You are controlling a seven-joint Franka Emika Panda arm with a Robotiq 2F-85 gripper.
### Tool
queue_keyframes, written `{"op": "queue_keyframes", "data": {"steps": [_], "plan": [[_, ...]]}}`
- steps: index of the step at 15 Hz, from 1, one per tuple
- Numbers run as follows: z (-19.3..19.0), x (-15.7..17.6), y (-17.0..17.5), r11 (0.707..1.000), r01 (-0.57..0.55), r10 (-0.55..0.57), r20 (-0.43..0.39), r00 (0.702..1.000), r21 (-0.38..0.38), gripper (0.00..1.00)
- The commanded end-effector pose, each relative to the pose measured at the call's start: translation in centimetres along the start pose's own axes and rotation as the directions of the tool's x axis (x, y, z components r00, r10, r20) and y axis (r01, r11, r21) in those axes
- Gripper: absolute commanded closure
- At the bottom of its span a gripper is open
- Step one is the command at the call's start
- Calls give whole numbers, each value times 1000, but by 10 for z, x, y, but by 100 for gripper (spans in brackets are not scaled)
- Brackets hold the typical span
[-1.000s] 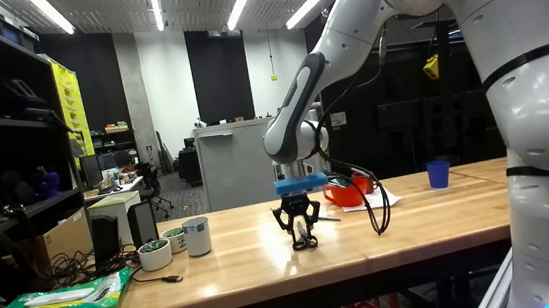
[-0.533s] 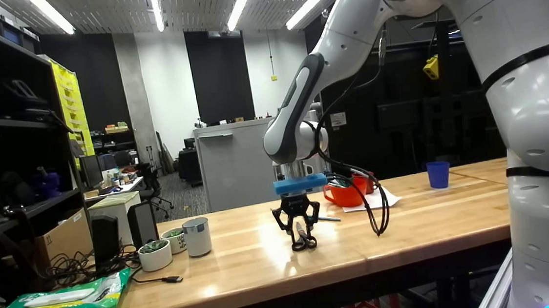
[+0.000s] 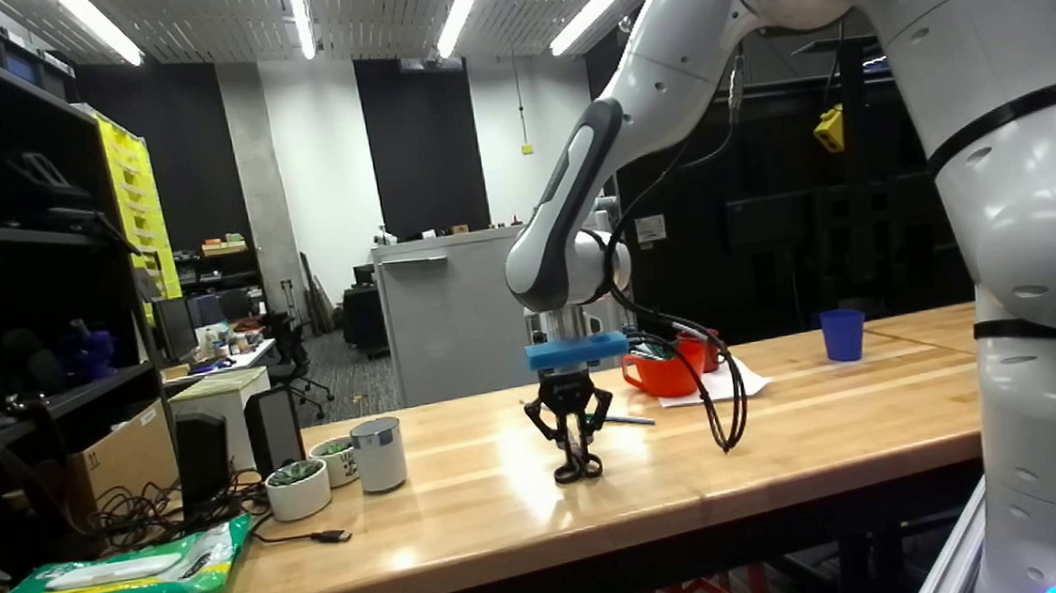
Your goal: Spin the scissors clockwise and open and close the scissors legs using the thumb and finger placements
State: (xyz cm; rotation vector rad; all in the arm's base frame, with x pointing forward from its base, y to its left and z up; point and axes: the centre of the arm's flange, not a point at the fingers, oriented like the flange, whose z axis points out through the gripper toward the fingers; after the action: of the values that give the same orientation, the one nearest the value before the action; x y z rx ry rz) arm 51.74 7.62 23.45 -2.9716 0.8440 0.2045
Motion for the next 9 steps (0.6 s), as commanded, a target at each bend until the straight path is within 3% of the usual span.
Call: {"op": "queue_keyframes", "data": {"steps": [1, 2, 4, 6, 9], "plan": [[2, -6, 3, 1000, 7, -8, 16, 1000, 18, 94], [2, -6, 3, 1000, 8, -9, 17, 1000, 20, 90], [3, -6, 3, 1000, 10, -10, 22, 1000, 20, 94], [5, -5, 3, 1000, 9, -10, 24, 1000, 18, 90], [6, -4, 3, 1000, 10, -11, 28, 1000, 17, 69]]}}
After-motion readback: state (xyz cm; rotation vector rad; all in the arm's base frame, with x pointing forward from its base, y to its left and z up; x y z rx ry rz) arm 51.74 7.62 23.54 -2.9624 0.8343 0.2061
